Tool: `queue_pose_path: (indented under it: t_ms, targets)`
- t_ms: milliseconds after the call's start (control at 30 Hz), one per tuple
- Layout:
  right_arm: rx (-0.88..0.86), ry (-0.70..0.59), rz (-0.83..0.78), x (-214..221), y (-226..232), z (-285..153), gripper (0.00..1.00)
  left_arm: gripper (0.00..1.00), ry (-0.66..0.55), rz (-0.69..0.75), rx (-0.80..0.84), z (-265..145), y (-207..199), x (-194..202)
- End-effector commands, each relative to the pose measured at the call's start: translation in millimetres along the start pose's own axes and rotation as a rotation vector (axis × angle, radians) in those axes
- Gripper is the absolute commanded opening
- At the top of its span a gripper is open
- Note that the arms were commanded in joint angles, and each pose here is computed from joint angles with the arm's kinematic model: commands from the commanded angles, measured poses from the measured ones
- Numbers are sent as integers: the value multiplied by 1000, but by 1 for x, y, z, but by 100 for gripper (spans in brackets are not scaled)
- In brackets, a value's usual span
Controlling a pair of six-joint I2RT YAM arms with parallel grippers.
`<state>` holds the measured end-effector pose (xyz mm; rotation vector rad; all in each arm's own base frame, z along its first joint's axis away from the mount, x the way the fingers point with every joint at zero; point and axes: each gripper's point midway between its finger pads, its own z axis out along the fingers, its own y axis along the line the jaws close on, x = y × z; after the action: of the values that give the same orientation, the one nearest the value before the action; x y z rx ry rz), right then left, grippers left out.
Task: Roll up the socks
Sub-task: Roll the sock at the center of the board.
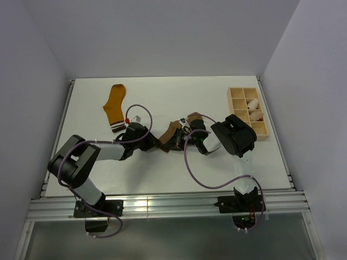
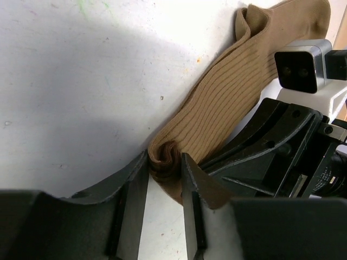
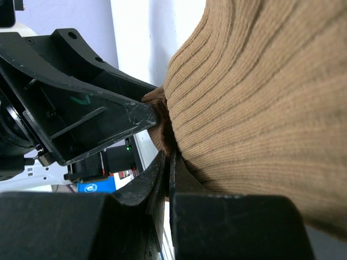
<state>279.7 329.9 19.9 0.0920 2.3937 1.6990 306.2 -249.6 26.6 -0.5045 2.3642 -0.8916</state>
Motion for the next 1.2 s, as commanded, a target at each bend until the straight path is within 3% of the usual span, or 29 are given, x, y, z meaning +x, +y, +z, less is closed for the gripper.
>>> queue_pose_path:
  t_ms: [0, 267, 400, 633, 767, 933, 1167]
  targets:
    - [77, 7, 47, 3, -26, 1, 2, 34, 19, 13, -50, 5, 10, 7]
    - [86, -10, -40, -3, -14, -4, 11, 0, 18, 35, -91, 2, 13, 4]
    - [132, -57, -157, -15, 7, -17, 19, 1, 24, 68, -136, -3, 13, -1]
    - [247, -179, -473, -39, 40, -48, 51, 0, 50, 154, -241, -16, 16, -10]
    - [344, -223, -686, -42, 51, -58, 63, 0, 74, 194, -286, -19, 18, -13]
    - [447, -209, -991, -19, 62, -42, 66, 0, 103, 219, -314, -21, 17, -13]
    - [448, -234, -1191, 11, 74, -13, 64, 0, 141, 221, -314, -19, 18, -7]
